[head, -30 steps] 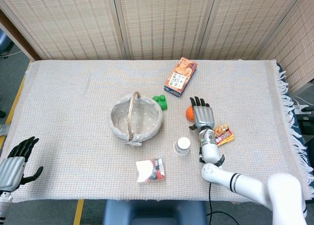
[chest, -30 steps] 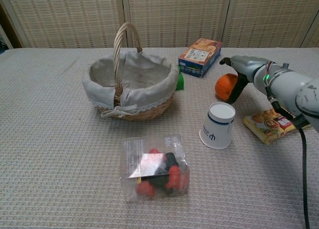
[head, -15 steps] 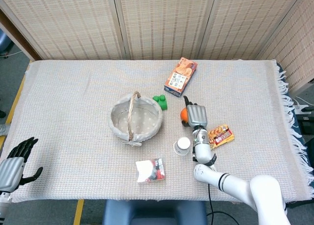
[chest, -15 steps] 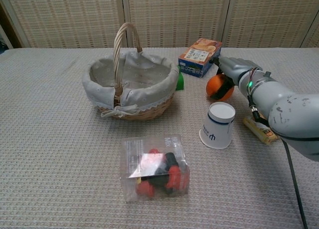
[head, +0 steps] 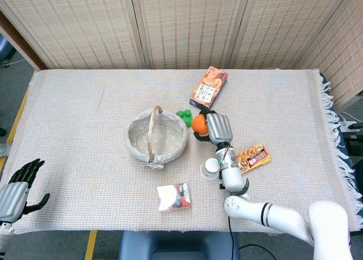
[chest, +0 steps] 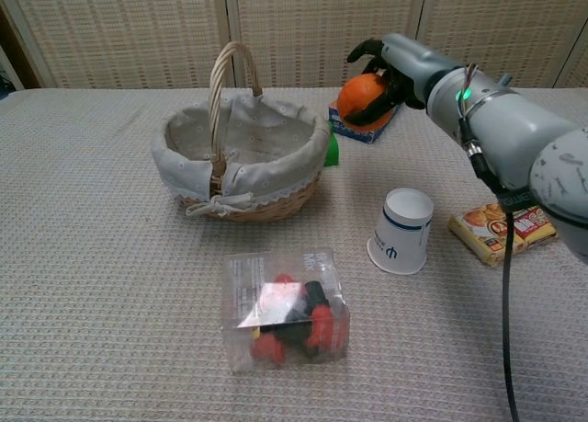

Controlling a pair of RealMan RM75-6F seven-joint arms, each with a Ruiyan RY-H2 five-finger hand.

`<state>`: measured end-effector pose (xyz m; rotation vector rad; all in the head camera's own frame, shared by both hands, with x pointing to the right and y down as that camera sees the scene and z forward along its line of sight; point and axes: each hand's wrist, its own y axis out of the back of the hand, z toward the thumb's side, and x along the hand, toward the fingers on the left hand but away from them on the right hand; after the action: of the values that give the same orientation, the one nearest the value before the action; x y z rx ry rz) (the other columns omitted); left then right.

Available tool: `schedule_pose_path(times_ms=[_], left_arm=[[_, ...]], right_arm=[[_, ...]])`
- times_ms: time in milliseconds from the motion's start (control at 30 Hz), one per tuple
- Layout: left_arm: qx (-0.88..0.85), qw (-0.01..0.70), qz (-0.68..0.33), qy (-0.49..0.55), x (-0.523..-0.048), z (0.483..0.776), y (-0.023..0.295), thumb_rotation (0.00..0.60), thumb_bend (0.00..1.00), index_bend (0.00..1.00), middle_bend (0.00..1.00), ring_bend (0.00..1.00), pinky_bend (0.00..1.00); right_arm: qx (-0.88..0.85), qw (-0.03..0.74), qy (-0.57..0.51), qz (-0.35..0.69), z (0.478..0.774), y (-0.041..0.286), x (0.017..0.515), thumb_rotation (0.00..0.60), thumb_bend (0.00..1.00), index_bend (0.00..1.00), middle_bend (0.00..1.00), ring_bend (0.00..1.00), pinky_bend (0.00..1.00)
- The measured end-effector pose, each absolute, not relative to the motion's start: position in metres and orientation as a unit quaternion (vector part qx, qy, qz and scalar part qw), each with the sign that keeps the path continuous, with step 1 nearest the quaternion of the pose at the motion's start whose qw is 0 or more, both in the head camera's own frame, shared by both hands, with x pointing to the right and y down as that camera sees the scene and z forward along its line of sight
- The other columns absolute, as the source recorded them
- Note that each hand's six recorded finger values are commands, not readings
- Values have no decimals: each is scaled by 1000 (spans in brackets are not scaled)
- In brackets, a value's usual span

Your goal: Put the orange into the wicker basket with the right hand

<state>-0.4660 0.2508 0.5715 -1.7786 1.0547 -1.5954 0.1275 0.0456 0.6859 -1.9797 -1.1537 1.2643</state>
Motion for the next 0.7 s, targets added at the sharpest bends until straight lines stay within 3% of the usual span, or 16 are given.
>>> schedule_pose_path(times_ms=[233,333,367,400,500,567,700], left_arm=[[-659,261,-589,388,-464,572,251,600,337,0,0,0,105],[-658,260,-590,389,-465,572,251,600,336,0,0,0,105],[-658,259,-590,390,-465,572,251,600,337,0,0,0,105],[-657,259,-591,390,-466,572,251,600,337,0,0,0,106],[-656,257,-591,393,-468,570,251,600,335,0,0,0,106],[-656,257,-590,394,-469,569,252,600,336,0,0,0,105],[-655,257,-590,396,-470,569,252,600,336,0,0,0,105]], right_arm=[[-769,268,-418,402,646,62,75,600,316,225,733,712,895],[-777,263,-412,396,646,71,58,600,317,241,701,607,825],[-779,261,-409,397,647,75,54,600,316,245,655,550,781],[-782,259,-402,399,650,80,50,600,314,270,542,434,693],[-788,260,-375,414,659,90,45,600,223,88,145,84,432],[-788,261,-361,425,663,94,44,600,141,0,16,4,297],[-784,272,-349,436,664,95,46,600,65,0,0,0,182]])
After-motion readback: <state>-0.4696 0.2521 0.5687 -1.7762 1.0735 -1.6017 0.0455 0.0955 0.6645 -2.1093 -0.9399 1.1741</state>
